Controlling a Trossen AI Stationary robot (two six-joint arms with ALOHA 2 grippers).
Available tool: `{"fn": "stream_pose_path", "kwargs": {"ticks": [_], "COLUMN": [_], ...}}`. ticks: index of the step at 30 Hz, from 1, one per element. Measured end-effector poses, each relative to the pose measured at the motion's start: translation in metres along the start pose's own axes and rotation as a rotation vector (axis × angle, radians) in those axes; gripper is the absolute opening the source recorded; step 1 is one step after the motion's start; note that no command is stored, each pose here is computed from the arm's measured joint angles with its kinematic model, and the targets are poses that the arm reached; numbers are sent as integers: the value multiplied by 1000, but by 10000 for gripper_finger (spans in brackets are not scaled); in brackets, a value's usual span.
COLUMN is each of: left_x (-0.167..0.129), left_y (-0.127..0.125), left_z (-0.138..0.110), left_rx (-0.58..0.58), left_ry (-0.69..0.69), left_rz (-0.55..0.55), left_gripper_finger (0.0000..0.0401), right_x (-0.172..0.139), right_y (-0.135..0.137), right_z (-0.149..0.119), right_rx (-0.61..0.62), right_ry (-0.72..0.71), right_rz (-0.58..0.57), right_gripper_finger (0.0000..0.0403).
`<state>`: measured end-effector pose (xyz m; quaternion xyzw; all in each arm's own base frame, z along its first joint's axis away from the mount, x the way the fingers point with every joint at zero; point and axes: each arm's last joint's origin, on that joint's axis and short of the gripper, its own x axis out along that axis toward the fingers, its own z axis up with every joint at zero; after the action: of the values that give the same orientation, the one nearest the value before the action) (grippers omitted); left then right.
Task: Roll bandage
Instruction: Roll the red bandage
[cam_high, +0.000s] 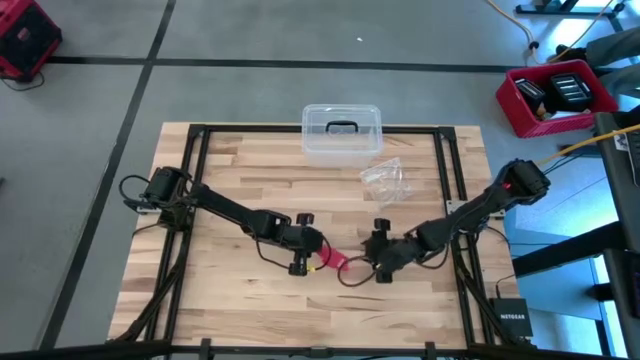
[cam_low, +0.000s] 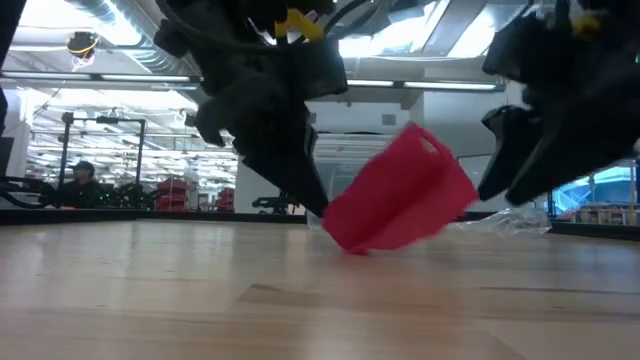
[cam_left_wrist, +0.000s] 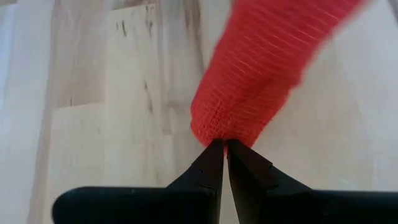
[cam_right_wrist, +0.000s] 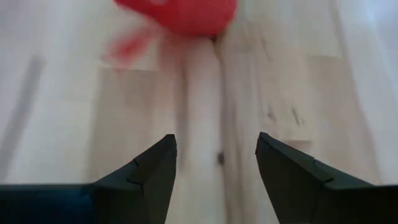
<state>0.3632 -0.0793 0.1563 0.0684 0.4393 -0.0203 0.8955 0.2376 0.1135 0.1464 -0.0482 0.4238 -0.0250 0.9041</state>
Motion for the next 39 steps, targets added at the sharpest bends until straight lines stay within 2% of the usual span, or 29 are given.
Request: {"fn": "stream_pose_path", "kwargs": {"ticks": [3,11,16,19,22,26,32,36,39], "left_x": [0,0,-17,-22,-17,-1,11,15,17], "left_y": [-1,0,-9,-16,-22,-27,-27,-20,-7], "left_z": [0,2,11,13,14,13,9,7,7], "left_rx": [4,0,40,75,88,77,-11,-16,-17], "left_ry": [-3,-20,-61,-80,-104,-138,-115,-146,-166], "left_rz": [2,2,-18,-66,-86,-146,-241,-237,-212], "left_gripper_finger": [17,17,17,17,17,17,17,17,17], "right_x": [10,13,13,13,11,0,3,15,20], "right_y": [3,5,5,5,5,6,-5,-16,-26], "right_z": [-5,-1,-2,-1,3,24,44,47,47], "right_rx": [-33,-46,-47,-46,-57,-92,-91,-81,-72], "right_ry": [11,-27,-25,-27,-46,-144,-238,-226,-206], "right_rz": [-48,-43,-43,-43,-38,-26,-8,77,75], "right_gripper_finger": [220,220,220,220,220,220,220,220,220]}}
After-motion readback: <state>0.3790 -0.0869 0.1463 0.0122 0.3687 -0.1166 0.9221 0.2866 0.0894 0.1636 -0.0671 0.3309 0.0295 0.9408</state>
